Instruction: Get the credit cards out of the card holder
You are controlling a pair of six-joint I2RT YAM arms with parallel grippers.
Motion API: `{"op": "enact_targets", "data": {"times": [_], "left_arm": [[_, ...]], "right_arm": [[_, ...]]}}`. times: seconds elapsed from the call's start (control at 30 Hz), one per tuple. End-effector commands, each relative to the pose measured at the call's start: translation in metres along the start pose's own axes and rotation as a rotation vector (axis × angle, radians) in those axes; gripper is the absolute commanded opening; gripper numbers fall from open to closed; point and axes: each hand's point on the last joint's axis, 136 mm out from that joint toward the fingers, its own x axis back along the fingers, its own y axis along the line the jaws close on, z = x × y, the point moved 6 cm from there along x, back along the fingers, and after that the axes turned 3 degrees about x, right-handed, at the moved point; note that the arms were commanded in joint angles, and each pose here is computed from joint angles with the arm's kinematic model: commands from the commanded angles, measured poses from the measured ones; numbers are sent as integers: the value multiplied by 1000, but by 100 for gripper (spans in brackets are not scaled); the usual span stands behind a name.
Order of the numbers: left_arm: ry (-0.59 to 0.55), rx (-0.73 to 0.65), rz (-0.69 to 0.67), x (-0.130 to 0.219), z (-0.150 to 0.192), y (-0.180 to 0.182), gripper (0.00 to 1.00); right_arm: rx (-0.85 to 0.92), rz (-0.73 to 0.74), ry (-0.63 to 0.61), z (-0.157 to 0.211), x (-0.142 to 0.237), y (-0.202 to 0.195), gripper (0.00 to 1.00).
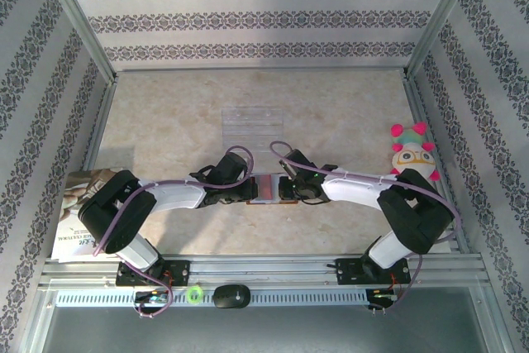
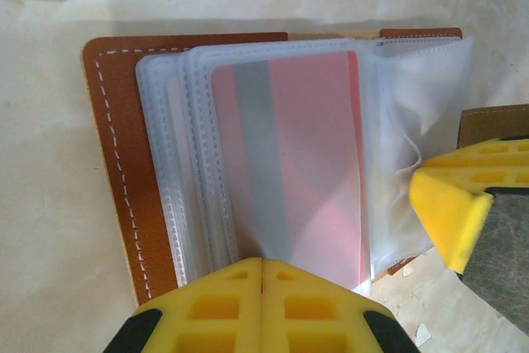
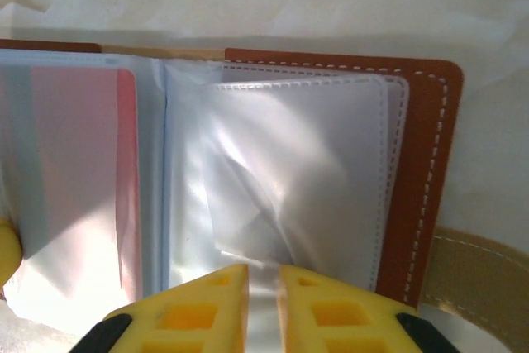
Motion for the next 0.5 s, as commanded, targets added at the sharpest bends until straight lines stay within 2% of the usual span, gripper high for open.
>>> {"op": "enact_targets", "data": {"times": [0.0, 0.13, 0.23, 0.47], "left_arm": [[126, 10, -143, -8, 29, 30, 0], [116, -4, -138, -4, 26, 27, 0], [81, -17, -120, 6, 21, 20, 0], [14, -28, -64, 25, 11, 5, 15]], "right_arm": [[24, 48, -58, -5, 20, -3, 24], [84, -25, -138, -22, 52, 19, 31], [111, -95, -177, -35, 69, 35, 32], [137, -261, -119, -45, 58, 67, 29]]}}
